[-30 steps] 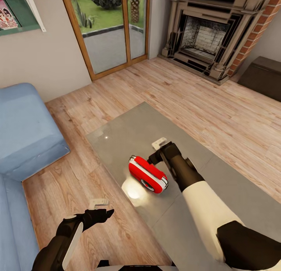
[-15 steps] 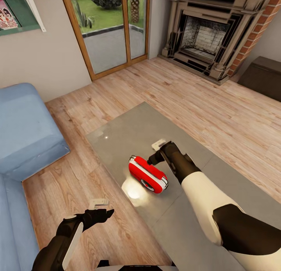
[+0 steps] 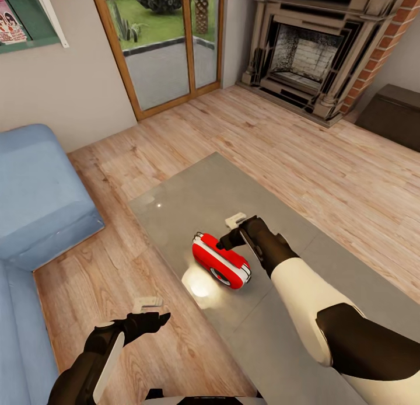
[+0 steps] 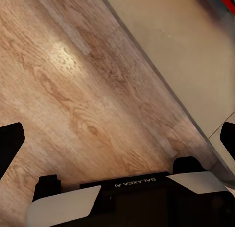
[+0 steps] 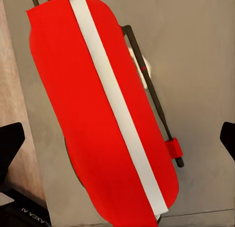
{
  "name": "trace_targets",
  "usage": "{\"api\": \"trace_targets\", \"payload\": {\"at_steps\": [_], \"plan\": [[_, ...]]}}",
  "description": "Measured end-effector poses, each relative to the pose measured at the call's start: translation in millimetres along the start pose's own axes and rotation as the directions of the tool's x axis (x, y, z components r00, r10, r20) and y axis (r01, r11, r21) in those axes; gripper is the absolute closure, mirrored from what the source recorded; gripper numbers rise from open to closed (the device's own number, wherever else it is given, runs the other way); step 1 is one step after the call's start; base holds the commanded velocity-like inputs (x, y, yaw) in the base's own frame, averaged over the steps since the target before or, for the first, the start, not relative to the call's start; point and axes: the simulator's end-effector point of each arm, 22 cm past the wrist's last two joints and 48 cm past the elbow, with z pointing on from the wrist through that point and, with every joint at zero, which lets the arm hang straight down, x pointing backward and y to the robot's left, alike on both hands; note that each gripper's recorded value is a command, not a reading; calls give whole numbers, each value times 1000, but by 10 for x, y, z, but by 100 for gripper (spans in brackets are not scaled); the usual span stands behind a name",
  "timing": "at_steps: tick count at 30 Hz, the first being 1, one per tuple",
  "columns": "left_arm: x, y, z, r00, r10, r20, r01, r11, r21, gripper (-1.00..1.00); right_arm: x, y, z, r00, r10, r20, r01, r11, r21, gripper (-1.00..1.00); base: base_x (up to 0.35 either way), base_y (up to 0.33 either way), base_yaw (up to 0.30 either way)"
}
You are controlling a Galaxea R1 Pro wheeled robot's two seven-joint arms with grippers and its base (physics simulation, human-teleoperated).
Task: Turn on the radio receiver that's on the table in the living room.
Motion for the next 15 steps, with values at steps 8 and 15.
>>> {"api": "trace_targets", "payload": {"at_steps": [8, 15], "plan": [[0, 1, 0, 1000, 1, 0, -1, 1000, 0, -100, 245, -25, 180, 1000, -11, -23, 12, 1000, 20, -100, 0, 0, 0], [2, 0, 0, 1000, 0, 0, 0, 1000, 0, -100, 320, -20, 238, 1000, -17, -24, 17, 1000, 22, -100, 0, 0, 0]]}}
